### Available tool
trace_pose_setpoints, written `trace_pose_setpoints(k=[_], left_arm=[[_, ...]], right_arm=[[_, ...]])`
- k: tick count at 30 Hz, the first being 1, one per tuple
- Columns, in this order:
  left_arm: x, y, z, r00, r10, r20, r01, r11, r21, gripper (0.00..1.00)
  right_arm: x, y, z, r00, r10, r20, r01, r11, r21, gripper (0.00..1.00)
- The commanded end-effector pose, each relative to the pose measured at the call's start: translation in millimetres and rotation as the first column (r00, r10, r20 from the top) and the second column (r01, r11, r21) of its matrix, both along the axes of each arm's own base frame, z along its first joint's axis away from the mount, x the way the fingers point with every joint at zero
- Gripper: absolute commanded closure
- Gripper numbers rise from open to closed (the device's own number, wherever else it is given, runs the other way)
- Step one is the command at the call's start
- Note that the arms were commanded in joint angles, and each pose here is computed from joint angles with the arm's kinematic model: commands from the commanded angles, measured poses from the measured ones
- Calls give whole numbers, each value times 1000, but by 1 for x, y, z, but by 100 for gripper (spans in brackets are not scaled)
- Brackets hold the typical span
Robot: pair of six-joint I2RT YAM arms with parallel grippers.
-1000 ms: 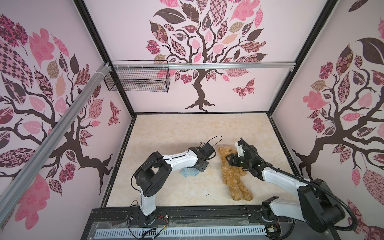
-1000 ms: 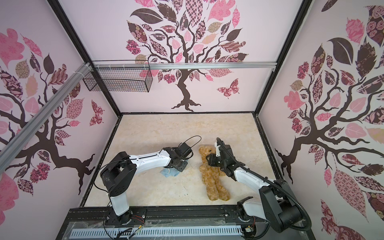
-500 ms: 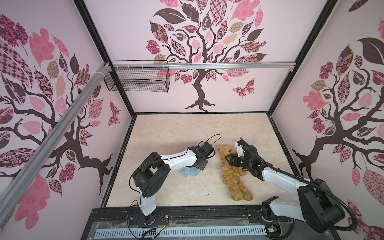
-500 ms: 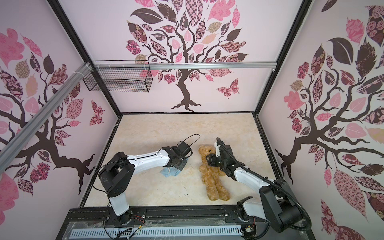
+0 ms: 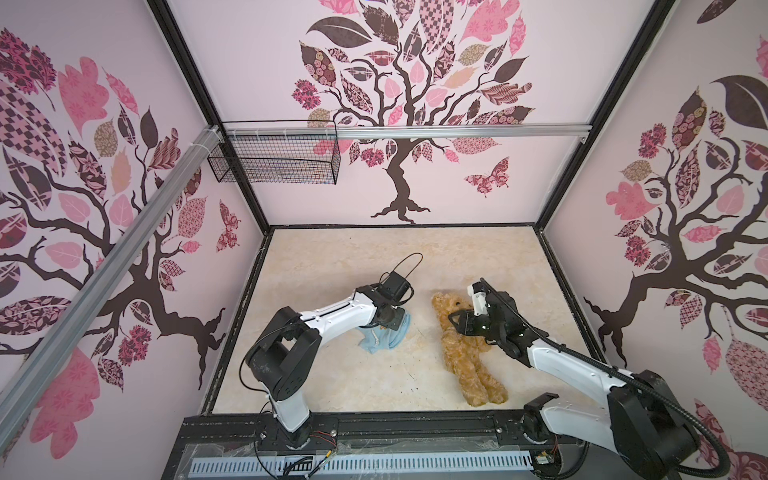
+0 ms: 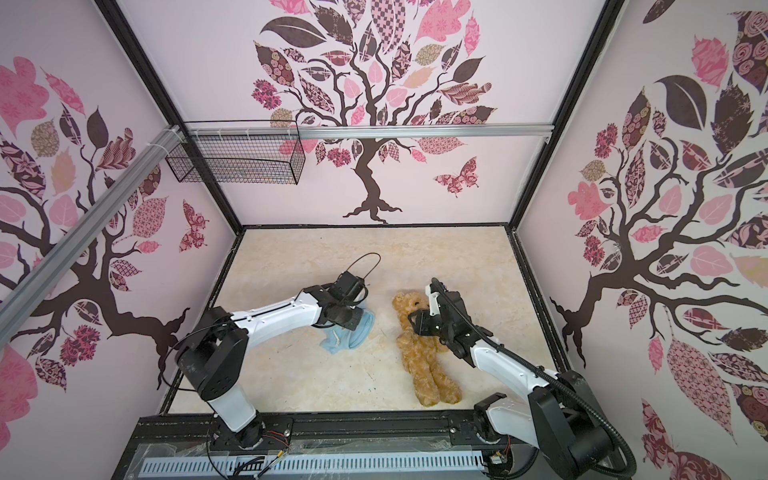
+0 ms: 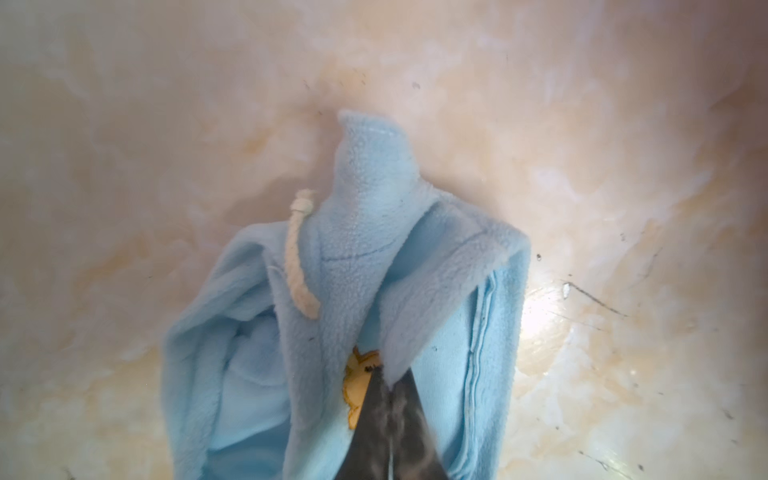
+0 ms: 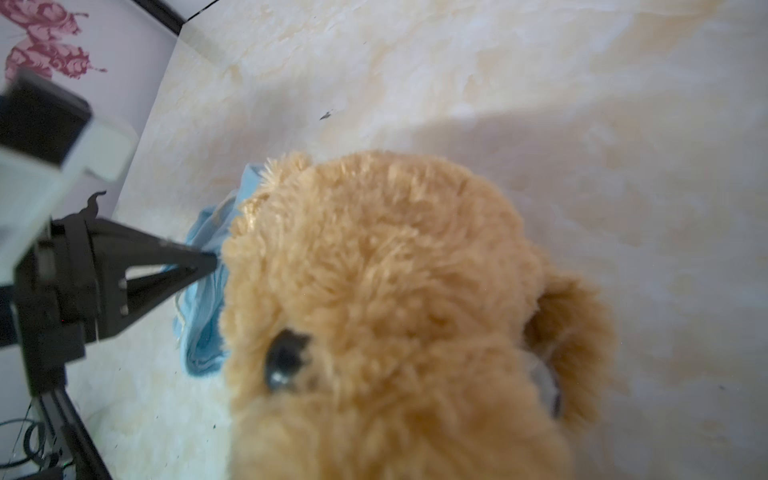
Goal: Dress the teddy bear
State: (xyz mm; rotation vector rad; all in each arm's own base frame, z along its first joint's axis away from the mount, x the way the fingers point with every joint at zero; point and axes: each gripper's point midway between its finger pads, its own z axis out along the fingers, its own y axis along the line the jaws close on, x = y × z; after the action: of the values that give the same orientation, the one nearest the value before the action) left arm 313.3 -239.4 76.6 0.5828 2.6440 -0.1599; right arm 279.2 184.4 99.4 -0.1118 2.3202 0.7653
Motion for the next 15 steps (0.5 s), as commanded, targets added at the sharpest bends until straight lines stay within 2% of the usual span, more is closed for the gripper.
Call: trace_pose_setpoints(k=[1, 5, 9, 15], left_arm=[[-7, -4, 16, 1000, -11, -23, 8, 991, -132, 100], [-7, 7, 26, 998, -11, -67, -3, 981, -196, 100], [-11, 11, 27, 993, -43, -111, 19, 977, -211, 100], [-18, 3, 25, 986, -82, -146, 44, 968, -245, 100]], right_arm=[[-18, 20, 12, 994, 103, 31, -102, 993, -54, 57], [-43, 48, 9, 970, 236, 59, -230, 969, -88, 58], [-62, 72, 0, 934, 348, 83, -329, 927, -177, 59], [-45, 73, -9, 954, 289, 85, -255, 925, -283, 62]])
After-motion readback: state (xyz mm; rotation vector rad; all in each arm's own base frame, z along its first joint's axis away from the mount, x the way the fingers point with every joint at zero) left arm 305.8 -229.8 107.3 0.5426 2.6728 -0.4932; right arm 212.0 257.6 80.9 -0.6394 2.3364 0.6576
